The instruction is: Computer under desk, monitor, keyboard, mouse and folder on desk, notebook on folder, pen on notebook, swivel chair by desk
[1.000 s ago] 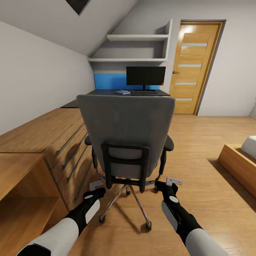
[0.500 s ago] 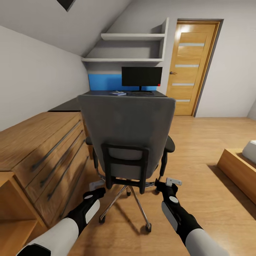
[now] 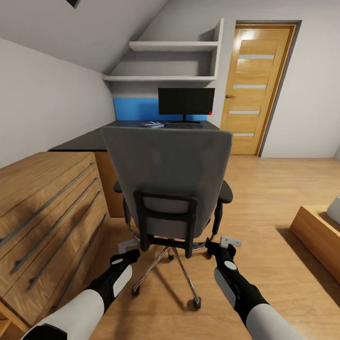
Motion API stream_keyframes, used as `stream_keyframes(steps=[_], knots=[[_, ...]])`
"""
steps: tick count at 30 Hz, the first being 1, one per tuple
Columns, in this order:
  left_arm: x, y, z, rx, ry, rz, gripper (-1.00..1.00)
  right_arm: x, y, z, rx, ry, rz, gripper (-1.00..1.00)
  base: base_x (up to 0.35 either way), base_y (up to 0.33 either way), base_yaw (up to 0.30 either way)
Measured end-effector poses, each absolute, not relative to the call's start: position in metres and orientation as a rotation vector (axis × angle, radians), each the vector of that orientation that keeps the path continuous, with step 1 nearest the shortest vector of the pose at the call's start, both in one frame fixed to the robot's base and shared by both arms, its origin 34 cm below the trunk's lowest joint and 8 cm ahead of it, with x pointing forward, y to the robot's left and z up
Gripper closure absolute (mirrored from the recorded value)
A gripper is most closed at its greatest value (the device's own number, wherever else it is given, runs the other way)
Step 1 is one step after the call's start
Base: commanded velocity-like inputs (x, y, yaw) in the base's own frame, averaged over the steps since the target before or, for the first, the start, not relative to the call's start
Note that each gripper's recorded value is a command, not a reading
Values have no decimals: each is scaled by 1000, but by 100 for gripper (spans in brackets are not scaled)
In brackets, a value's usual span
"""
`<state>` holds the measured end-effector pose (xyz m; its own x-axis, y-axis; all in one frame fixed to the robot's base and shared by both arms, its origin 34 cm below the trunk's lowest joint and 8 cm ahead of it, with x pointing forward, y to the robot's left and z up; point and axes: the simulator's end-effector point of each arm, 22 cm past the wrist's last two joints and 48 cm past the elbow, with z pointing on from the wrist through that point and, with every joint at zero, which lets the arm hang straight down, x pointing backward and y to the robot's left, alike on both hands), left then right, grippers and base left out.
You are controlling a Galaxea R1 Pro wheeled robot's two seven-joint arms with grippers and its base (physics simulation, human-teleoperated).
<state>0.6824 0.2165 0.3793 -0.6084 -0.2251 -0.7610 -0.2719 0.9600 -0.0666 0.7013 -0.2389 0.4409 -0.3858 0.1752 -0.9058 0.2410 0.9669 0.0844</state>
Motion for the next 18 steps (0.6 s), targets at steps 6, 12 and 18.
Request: stream_keyframes(steps=[6, 12, 18], knots=[[682, 216, 378, -341, 2248, 73, -100, 701, -238, 439, 294, 1981, -72, -100, 257, -221, 69], [682, 216, 378, -338, 2249, 73, -100, 701, -239, 439, 294, 1981, -72, -100, 257, -221, 3], [682, 215, 377, -338, 2250, 72, -100, 702, -240, 440, 302, 1974, -72, -100, 257, -216, 0]])
